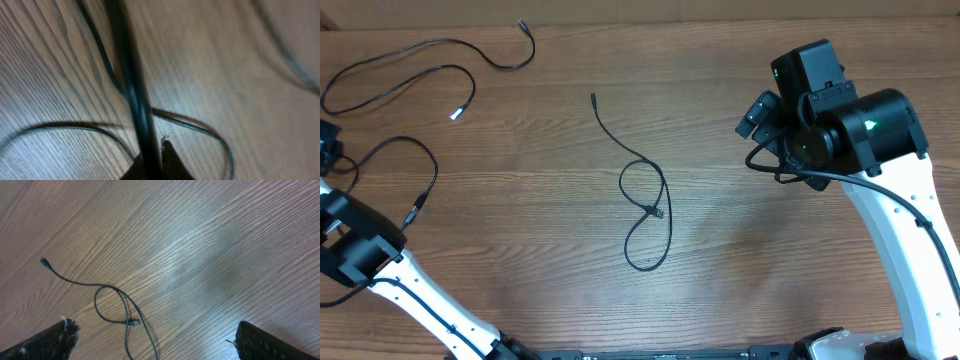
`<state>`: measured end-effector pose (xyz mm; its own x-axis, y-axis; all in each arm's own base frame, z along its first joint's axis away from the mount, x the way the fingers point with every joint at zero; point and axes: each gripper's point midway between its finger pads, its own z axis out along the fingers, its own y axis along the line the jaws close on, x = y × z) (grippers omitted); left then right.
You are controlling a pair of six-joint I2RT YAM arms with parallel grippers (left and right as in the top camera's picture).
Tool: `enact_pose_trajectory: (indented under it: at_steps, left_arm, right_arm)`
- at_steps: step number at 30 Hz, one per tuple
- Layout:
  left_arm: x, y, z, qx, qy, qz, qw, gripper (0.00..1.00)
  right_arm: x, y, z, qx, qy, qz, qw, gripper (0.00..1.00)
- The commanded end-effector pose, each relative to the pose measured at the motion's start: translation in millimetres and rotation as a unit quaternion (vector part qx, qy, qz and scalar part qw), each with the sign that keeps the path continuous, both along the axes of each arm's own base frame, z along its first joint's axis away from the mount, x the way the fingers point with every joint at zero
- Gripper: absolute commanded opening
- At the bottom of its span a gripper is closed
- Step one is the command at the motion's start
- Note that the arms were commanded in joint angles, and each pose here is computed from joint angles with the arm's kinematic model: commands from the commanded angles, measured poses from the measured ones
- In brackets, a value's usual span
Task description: Untangle cables
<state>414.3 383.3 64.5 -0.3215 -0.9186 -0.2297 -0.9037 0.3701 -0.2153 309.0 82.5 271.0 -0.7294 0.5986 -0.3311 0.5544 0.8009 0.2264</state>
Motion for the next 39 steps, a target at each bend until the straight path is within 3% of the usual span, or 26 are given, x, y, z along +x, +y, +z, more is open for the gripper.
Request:
enact_pose_trajectory:
  at_steps: [1, 5, 7, 8, 9, 10, 13, 15, 19, 24, 27, 32, 36, 39]
  left_arm:
    - [-10.2, -7.3, -15.1, -0.012, 0.028, 0.008, 0.999, 0.14]
    - [-3.1, -15.3, 12.2, -0.034, -0.009, -0.006, 0.999, 0.33]
    - [0.1, -17.6, 39.9, -0.030, -0.028, -0.010, 0.999, 0.36]
    - [-1.9, -17.7, 60.7, -0.018, -0.034, -0.009, 0.999, 0.52]
    - [-3.9, -19.4, 78.2, -0.010, -0.040, -0.010, 0.999, 0.83]
    - [-5.7, -21.7, 89.9, -0.006, -0.044, -0.010, 0.999, 1.00]
    - [-21.4, -34.4, 111.0, -0.012, -0.031, -0.008, 0.999, 1.00]
    - [-48.8, -42.8, 102.3, -0.023, 0.035, 0.004, 0.999, 1.00]
    - [-51.8, -65.2, 66.9, -0.071, 0.075, -0.088, 0.991, 1.00]
    - [-95.6, -57.0, 46.7, -0.070, 0.169, -0.037, 0.982, 1.00]
    - [-94.2, -59.6, 75.4, -0.090, 0.103, -0.018, 0.990, 1.00]
    - [-104.2, -66.5, 155.3, -0.046, 0.016, -0.009, 0.999, 1.00]
    - [-112.9, -93.1, 188.8, -0.027, -0.003, -0.029, 0.999, 0.99]
    - [-138.7, -124.3, 190.6, -0.026, 0.040, -0.011, 0.999, 0.99]
  right_arm:
    - [0.6, -1.5, -0.7, -0.009, -0.002, 0.002, 1.000, 1.00]
    - [0.6, -1.5, -0.7, -0.009, -0.002, 0.002, 1.000, 1.00]
    - [0.6, -1.5, -0.7, -0.009, -0.002, 0.002, 1.000, 1.00]
    - [0.6, -1.6, -0.6, -0.010, -0.002, 0.002, 1.000, 1.00]
    - [0.6, -1.5, -0.7, -0.009, -0.002, 0.002, 1.000, 1.00]
    - [0.6, -1.5, -0.7, -0.009, -0.002, 0.002, 1.000, 1.00]
    - [0.6, -1.7, -0.7, -0.009, -0.002, 0.002, 1.000, 1.00]
    - [0.6, -1.5, -0.7, -0.009, -0.002, 0.002, 1.000, 1.00]
    - [0.6, -1.5, -0.7, -0.009, -0.002, 0.002, 1.000, 1.00]
    - [0.6, -1.5, -0.7, -0.009, -0.002, 0.002, 1.000, 1.00]
    - [0.6, -1.5, -0.7, -0.009, -0.002, 0.002, 1.000, 1.00]
    - [0.6, -1.6, -0.6, -0.010, -0.002, 0.002, 1.000, 1.00]
    - [0.6, -1.5, -0.7, -0.009, -0.002, 0.002, 1.000, 1.00]
    - [0.6, -1.5, -0.7, -0.009, -0.002, 0.002, 1.000, 1.00]
